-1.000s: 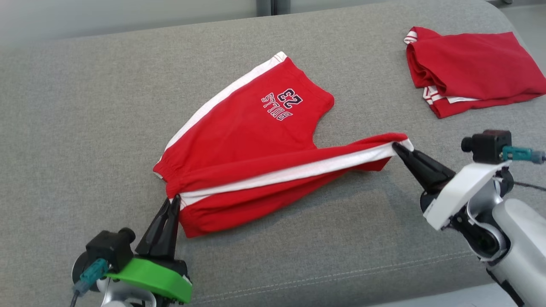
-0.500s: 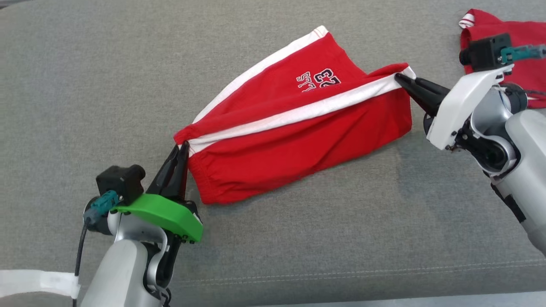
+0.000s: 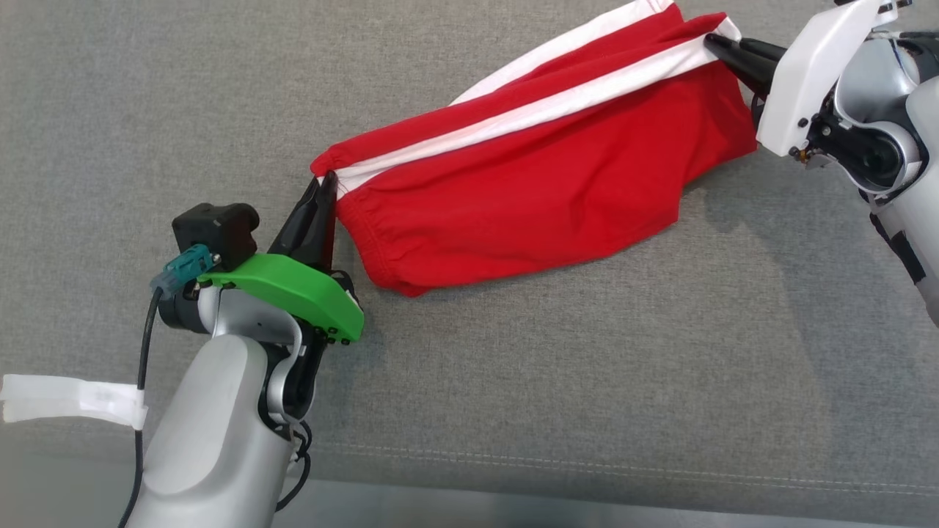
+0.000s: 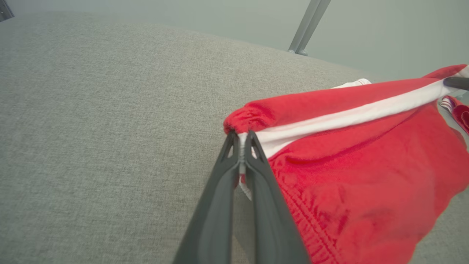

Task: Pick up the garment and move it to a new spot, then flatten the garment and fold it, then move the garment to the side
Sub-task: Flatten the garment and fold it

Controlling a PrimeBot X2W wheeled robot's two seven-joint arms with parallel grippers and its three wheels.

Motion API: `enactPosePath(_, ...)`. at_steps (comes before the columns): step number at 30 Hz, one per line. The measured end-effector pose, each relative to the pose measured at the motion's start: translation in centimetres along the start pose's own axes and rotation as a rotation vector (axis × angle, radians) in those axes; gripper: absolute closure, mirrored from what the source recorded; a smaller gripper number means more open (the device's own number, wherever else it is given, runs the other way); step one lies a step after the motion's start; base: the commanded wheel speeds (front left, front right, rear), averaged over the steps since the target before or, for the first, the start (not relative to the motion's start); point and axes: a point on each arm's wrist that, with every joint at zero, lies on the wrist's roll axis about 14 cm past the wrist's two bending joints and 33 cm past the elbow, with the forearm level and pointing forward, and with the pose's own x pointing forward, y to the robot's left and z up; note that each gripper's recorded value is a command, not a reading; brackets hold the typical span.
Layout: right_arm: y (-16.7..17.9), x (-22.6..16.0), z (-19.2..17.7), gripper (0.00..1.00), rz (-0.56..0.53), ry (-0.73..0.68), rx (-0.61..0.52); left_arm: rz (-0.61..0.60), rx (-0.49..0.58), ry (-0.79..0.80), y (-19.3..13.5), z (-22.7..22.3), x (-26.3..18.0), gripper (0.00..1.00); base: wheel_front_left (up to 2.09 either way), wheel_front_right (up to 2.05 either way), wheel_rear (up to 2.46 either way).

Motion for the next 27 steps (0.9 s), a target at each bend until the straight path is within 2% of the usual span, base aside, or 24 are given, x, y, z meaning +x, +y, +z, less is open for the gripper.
enactPosePath(8,-0.1,3.0,-1.4,1.00,0.011,0.068,-0.019,0.018,-0.054,-0.004,0.6,-0.3,0.8,1.00,0.00,0.00,0.00)
enactPosePath(9,0.0,3.3,-1.4,0.75,0.015,0.071,-0.028,0.022,-0.052,0.000,0.6,-0.5,0.9,0.99,0.00,0.00,0.00)
enactPosePath(11,0.2,3.8,-1.0,0.47,0.020,0.064,-0.036,0.019,-0.050,0.008,0.6,-0.7,1.0,0.90,0.00,0.00,0.00)
enactPosePath(12,0.3,3.9,-0.8,0.01,0.021,0.058,-0.039,0.022,-0.052,0.011,0.6,-0.9,1.0,0.83,0.00,0.00,0.00)
enactPosePath(15,0.1,4.3,-0.3,0.00,0.017,0.048,-0.056,0.029,-0.058,0.014,0.5,-1.0,1.3,0.68,0.00,0.00,0.00)
enactPosePath(16,0.1,4.4,-0.2,0.00,0.016,0.041,-0.056,0.026,-0.059,0.017,0.4,-1.1,1.3,0.58,0.00,0.00,0.00)
enactPosePath(17,0.0,4.4,-0.1,0.00,0.015,0.034,-0.057,0.024,-0.064,0.019,0.3,-1.2,1.4,0.25,0.00,0.00,0.00)
enactPosePath(18,0.0,4.5,-0.1,0.00,0.014,0.033,-0.059,0.025,-0.069,0.021,0.3,-1.3,1.4,0.00,0.00,0.00,0.00)
enactPosePath(27,-1.8,3.8,1.2,0.00,-0.032,0.000,-0.094,0.033,-0.056,-0.041,0.2,-0.3,1.7,0.00,0.00,0.00,0.00)
